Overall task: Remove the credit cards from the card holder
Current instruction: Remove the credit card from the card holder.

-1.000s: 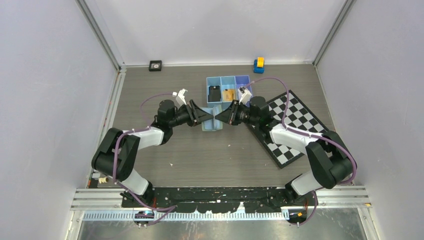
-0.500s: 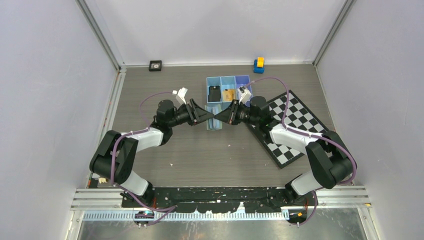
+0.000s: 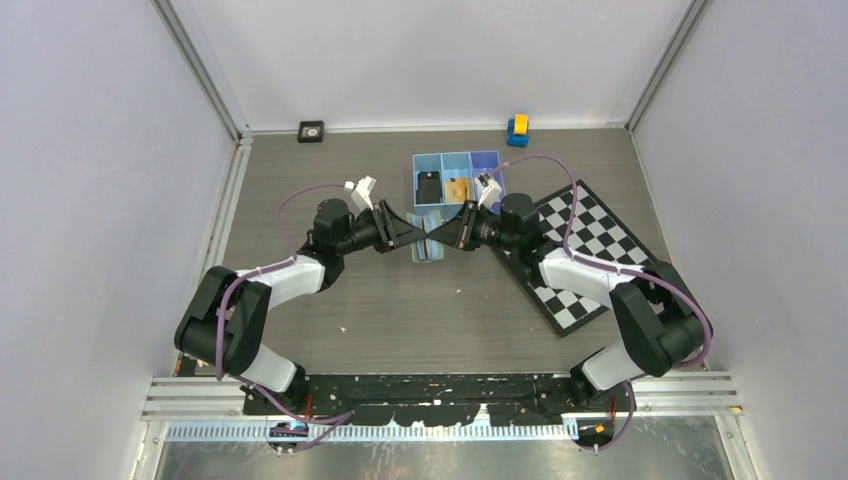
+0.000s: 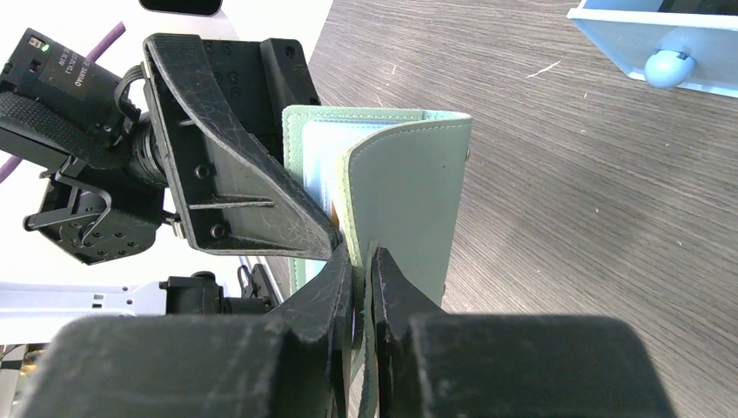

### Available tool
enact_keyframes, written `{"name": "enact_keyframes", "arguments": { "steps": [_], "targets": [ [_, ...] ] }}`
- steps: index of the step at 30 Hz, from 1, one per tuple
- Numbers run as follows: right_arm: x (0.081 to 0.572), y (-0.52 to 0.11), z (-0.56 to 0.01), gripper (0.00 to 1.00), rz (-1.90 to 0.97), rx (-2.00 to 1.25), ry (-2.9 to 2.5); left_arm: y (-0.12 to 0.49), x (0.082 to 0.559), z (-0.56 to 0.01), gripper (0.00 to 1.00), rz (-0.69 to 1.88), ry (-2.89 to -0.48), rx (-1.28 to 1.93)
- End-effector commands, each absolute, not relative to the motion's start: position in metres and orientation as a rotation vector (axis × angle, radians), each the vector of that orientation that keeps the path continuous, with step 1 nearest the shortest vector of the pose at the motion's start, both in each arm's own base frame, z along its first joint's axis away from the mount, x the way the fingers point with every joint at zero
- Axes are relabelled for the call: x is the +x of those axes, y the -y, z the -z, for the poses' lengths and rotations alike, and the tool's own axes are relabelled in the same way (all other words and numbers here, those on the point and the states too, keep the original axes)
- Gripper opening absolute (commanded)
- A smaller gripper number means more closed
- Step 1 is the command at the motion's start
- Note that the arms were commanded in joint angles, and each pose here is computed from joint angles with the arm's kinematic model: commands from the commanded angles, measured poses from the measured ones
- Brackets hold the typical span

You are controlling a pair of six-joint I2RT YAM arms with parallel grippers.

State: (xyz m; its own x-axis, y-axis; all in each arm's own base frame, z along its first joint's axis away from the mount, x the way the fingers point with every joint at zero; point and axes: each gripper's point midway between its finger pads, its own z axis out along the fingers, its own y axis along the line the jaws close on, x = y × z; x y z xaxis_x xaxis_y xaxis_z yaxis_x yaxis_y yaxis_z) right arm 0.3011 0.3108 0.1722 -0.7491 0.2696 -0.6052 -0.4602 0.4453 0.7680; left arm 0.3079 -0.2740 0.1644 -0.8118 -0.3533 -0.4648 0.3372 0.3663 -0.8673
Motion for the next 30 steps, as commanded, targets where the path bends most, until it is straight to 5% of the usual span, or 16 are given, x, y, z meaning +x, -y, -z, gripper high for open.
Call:
{"name": "enact_keyframes", "arguments": {
  "steps": [1,17,20,26,30],
  "targets": [
    [0.303,-0.314,-0.196,0.01,-1.389,-0.185,-1.910,0.275,0.313,-0.179,0.38,1.470,-1.989,0.020],
    [0.310,-0.302,-0.201,0.01,-1.435,-0.123,-1.879,0.267,0.315,-0.181,0.43,1.477,-1.975,-0.019],
    [0.309,-0.303,-0.200,0.00,-1.442,-0.131,-1.881,0.268,0.315,-0.180,0.36,1.479,-1.975,-0.013],
    [0.303,-0.310,-0.202,0.42,-1.430,-0.176,-1.884,0.270,0.316,-0.178,0.22,1.495,-1.976,-0.008],
    [0.302,-0.313,-0.193,0.58,-1.322,-0.203,-1.943,0.270,0.316,-0.179,0.15,1.498,-1.967,-0.004]
  ]
}}
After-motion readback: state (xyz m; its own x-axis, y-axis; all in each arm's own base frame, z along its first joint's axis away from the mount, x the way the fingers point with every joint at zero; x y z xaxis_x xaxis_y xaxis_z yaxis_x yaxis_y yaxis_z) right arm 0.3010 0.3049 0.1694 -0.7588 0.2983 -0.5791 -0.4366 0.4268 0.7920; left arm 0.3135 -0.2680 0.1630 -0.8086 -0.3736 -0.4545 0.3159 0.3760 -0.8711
